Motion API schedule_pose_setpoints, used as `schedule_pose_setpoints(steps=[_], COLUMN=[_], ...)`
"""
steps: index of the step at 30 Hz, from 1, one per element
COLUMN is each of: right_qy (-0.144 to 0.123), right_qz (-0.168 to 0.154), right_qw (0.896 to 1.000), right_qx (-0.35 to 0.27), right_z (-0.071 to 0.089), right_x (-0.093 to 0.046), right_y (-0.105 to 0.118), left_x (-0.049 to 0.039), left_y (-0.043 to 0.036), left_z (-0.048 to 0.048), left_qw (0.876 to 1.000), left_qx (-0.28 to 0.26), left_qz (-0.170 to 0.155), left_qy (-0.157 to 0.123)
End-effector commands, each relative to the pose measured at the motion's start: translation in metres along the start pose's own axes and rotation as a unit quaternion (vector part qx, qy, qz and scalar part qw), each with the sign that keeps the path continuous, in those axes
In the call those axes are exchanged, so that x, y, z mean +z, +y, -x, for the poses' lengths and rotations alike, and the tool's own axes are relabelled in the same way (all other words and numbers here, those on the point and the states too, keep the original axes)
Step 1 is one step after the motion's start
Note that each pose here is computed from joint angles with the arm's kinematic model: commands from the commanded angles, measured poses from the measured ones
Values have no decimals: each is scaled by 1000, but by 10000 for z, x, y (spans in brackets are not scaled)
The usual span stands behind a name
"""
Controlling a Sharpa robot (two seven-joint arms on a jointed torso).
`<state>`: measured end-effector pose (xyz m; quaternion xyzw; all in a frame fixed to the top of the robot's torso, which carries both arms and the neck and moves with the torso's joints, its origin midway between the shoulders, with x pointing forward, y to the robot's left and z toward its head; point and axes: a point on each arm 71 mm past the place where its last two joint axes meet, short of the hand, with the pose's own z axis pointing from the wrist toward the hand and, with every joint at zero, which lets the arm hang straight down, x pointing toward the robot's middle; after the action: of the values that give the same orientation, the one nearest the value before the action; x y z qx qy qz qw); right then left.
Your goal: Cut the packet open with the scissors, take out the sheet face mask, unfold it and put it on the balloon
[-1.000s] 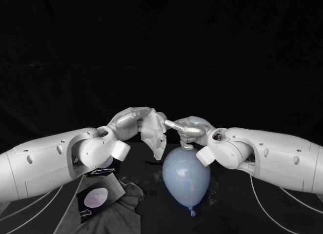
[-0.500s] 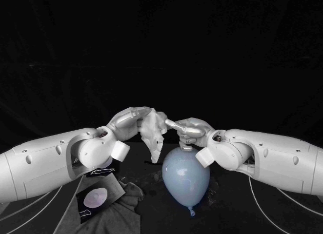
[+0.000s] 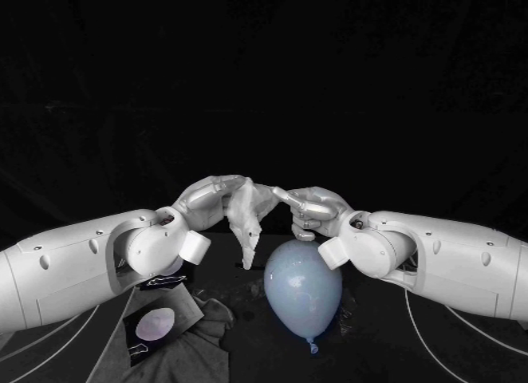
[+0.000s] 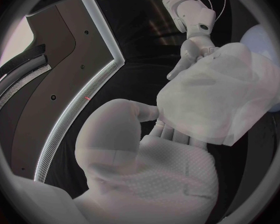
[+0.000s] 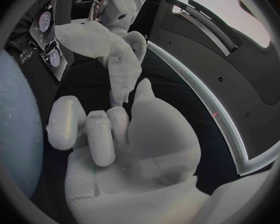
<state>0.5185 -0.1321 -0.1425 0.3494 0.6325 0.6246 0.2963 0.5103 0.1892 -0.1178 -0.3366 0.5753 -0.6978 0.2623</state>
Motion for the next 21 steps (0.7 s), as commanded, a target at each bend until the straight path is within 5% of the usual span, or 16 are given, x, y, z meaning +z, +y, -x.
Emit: schedule_pose_setpoints(steps=[1, 15, 21], right_qy=[-10, -48, -72], right_qz=[25, 31, 38], right_qw=[1000, 998, 996], right_qx=[14, -12, -24], right_z=[0, 50, 83], right_x=[9, 6, -14], right_y=[39, 55, 74], left_x=[7, 2, -8], left_y=[-11, -10, -10], left_z=[-19, -11, -13], left_qw=[1000, 1000, 998], left_qx=[3, 17, 69], left_qz=[-3, -1, 0], left_qy=[7, 7, 12])
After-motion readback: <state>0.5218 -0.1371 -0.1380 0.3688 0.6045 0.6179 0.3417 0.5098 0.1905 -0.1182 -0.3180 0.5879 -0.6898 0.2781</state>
